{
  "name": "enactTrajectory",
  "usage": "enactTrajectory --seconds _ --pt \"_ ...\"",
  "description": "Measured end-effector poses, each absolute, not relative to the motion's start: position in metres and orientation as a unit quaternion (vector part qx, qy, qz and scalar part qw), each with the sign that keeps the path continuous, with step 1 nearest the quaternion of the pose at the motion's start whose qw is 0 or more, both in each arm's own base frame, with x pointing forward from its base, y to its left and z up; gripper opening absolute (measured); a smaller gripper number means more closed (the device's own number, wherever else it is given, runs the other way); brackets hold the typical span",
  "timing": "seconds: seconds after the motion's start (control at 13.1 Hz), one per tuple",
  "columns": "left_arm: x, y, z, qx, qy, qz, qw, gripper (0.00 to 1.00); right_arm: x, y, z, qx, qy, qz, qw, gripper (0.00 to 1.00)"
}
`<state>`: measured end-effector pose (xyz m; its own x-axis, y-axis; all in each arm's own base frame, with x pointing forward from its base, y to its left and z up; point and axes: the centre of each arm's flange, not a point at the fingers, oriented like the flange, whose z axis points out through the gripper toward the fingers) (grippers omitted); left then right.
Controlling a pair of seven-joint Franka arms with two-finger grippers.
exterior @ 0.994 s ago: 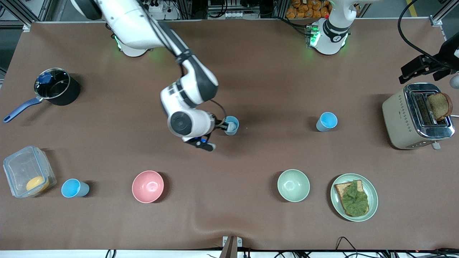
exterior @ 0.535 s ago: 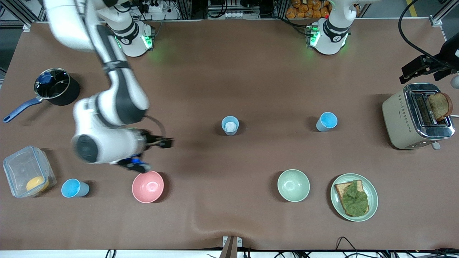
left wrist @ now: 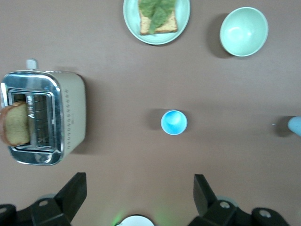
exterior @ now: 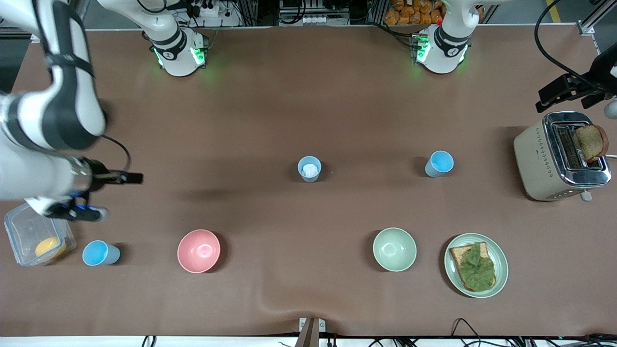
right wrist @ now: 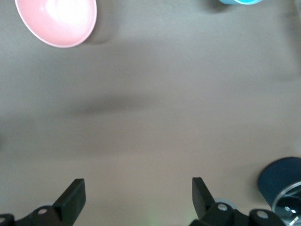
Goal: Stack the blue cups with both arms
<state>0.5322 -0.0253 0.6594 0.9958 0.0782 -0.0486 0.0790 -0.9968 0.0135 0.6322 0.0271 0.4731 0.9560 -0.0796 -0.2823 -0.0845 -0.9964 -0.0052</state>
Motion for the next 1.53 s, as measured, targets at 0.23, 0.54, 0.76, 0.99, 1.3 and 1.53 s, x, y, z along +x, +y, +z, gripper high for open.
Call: enactTrajectory --seconds 0.23,0.54,0.76,0.99,1.3,1.53 --pt "0.534 -0.027 0.657 0.999 0.038 -0.027 0.014 1.00 0.590 -0.002 0.526 -0.993 0.055 0.105 0.005 1.00" --pt "0.558 -0.038 0.626 0.998 0.033 -0.029 0.032 1.00 0.558 -0.021 0.580 -0.996 0.063 0.067 -0.001 1.00" --pt "0.586 -0.039 0.576 0.998 0.036 -0.035 0.033 1.00 0.550 -0.021 0.595 -0.996 0.061 0.063 -0.001 1.00" --pt "0.593 -0.046 0.494 0.998 0.032 -0.040 0.025 1.00 0.551 -0.026 0.598 -0.997 0.059 0.055 0.000 1.00" --pt "0.586 -0.067 0.440 0.998 0.000 -0.062 0.013 1.00 0.552 -0.026 0.598 -0.997 0.059 0.052 0.000 1.00" --pt "0.585 -0.099 0.409 0.999 -0.022 -0.033 0.019 1.00 0.552 -0.026 0.598 -0.997 0.059 0.052 0.000 1.00"
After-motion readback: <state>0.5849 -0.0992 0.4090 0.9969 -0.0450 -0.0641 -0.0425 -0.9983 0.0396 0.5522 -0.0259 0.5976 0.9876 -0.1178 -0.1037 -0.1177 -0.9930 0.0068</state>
